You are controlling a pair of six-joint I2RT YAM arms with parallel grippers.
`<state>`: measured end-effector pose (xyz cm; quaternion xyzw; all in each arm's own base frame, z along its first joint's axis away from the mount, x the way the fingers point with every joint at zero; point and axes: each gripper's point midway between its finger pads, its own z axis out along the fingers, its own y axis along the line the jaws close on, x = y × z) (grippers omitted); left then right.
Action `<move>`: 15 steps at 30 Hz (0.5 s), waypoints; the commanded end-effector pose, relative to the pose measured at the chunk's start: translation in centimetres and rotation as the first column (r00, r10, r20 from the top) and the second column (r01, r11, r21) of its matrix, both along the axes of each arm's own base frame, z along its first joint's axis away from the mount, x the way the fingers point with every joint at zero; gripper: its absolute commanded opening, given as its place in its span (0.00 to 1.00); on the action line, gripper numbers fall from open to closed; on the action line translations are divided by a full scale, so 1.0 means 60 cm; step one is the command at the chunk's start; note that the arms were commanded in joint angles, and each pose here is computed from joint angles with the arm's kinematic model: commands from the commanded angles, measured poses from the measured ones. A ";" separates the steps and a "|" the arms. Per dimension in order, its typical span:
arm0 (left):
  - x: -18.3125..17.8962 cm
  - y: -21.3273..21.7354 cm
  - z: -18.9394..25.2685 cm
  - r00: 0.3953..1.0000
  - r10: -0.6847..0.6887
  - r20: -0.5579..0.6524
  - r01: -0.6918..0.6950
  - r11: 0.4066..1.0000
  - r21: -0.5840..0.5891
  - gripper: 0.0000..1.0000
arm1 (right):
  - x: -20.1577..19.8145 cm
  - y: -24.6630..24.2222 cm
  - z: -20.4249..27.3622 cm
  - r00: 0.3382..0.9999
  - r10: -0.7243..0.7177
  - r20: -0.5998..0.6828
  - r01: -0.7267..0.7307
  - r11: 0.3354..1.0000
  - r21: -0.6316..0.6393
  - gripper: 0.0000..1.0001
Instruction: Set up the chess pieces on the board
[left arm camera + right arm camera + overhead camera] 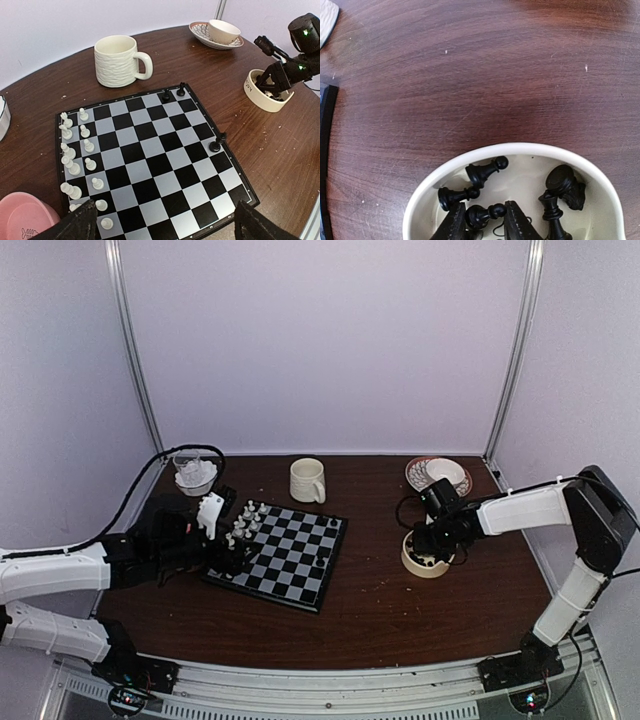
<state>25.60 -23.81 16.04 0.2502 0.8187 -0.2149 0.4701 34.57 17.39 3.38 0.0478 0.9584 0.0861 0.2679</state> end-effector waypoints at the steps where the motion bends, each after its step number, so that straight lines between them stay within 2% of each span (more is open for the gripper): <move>1: 0.008 -0.004 0.034 0.999 0.006 0.046 -0.004 0.999 -0.037 0.95 | 0.003 0.005 0.027 0.999 0.007 0.040 -0.009 0.999 0.045 0.27; 15: 0.007 -0.004 0.036 0.999 0.002 0.047 0.000 0.999 -0.040 0.95 | -0.001 -0.004 0.068 0.992 0.032 0.121 -0.037 0.999 0.038 0.24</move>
